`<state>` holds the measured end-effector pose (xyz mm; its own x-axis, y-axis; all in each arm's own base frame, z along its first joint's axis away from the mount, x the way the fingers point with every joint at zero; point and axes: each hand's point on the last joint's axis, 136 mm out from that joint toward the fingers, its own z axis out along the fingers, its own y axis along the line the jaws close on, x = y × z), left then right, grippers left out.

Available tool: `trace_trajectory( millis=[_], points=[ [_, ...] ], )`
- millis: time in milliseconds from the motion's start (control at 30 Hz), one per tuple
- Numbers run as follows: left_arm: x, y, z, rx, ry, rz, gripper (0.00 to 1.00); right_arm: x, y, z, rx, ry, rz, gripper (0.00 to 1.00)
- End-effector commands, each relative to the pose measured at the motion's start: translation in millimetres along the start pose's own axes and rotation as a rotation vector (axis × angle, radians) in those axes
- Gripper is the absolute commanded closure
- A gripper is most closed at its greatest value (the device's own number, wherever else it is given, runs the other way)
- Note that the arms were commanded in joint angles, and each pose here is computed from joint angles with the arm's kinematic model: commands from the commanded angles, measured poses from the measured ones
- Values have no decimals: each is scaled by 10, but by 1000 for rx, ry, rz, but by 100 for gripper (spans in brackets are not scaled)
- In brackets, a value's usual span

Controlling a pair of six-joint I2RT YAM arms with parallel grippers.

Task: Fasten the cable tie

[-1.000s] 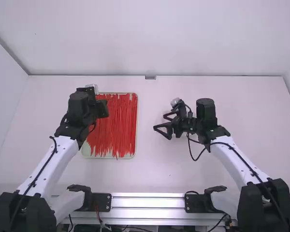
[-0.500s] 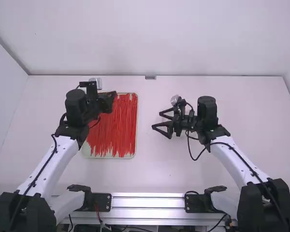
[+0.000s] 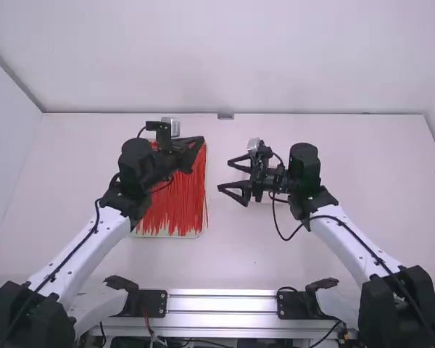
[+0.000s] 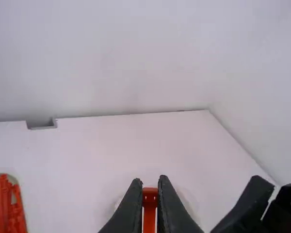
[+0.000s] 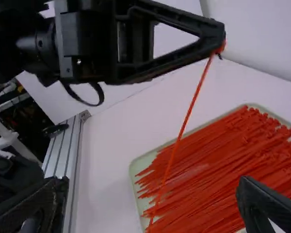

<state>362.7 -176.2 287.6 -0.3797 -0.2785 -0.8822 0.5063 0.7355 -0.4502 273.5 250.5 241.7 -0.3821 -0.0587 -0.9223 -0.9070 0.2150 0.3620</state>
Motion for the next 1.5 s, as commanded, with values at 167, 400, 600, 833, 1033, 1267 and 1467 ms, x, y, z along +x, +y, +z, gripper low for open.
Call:
trace_trajectory(
  millis=[167, 400, 600, 833, 1033, 1267, 1467],
  points=[
    [-143, -221, -18, 51, -66, -5, 98, -240, -311, 38, 211, -90, 91, 1],
    [-226, -424, -10, 110, -110, 10, 98, -377, -386, 92, 306, -154, 64, 7],
    [-251, -514, -10, 137, -121, 4, 98, -458, -322, 179, 323, -188, 31, 9],
    [-276, -541, -14, 149, -130, -17, 98, -520, -243, 232, 309, -211, 5, 44],
    [-289, -568, -20, 163, -134, -13, 98, -518, -237, 232, 304, -210, 5, 68],
    [-277, -587, 2, 183, -128, -27, 98, -518, -237, 232, 301, -214, 31, 84],
    [-274, -573, 21, 182, -130, -27, 98, -518, -243, 227, 303, -214, 31, 100]
  ],
)
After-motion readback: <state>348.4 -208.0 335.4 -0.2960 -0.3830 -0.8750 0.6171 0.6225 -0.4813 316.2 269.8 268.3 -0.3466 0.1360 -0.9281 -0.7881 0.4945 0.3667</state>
